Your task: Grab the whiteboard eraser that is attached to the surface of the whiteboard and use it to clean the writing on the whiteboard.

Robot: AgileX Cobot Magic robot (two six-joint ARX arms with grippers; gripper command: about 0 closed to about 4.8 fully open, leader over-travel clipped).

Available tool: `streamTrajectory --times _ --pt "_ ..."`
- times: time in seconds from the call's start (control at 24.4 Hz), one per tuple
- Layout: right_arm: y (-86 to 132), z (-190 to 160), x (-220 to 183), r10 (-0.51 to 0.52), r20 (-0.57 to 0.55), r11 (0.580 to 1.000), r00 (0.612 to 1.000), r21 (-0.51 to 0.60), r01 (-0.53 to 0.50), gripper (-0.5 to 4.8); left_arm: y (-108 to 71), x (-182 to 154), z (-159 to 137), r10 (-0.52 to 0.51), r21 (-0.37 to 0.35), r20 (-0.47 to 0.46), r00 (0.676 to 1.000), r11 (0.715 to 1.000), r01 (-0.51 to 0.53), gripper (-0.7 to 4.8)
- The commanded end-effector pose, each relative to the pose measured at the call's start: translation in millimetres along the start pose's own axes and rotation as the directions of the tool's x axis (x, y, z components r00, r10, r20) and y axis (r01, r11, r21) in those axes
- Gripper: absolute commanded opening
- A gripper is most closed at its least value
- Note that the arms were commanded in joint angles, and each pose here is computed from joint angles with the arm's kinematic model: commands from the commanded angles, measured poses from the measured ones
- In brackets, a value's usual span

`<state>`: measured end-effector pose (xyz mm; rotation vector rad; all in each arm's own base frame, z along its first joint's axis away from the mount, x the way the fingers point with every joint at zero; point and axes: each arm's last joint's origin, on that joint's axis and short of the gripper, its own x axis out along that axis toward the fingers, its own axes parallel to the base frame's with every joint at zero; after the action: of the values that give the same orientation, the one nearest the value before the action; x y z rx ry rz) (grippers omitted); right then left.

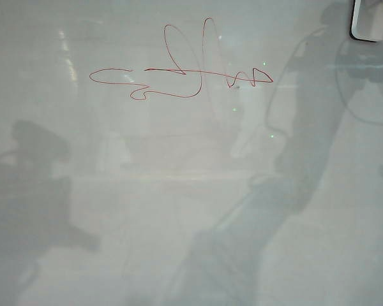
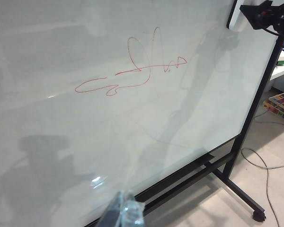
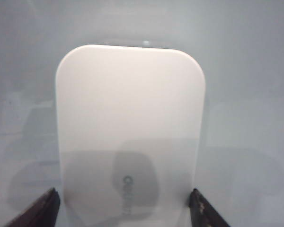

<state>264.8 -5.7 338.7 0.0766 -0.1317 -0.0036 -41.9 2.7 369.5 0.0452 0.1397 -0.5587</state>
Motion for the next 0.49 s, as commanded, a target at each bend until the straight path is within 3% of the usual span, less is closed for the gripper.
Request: streamTrajectory --times 0.04,0.49 --pt "4 8 6 0.02 0.029 1.0 0.999 0.0 -0.02 3.72 -0.2 -1 2 0.002 0.004 0.014 1.0 1.0 -0.002 -0.05" --pt "18 15 14 0.067 0.026 0.998 0.997 0.007 -0.067 3.67 -0.2 -1 2 0.002 0.004 0.013 1.0 1.0 -0.002 -0.05"
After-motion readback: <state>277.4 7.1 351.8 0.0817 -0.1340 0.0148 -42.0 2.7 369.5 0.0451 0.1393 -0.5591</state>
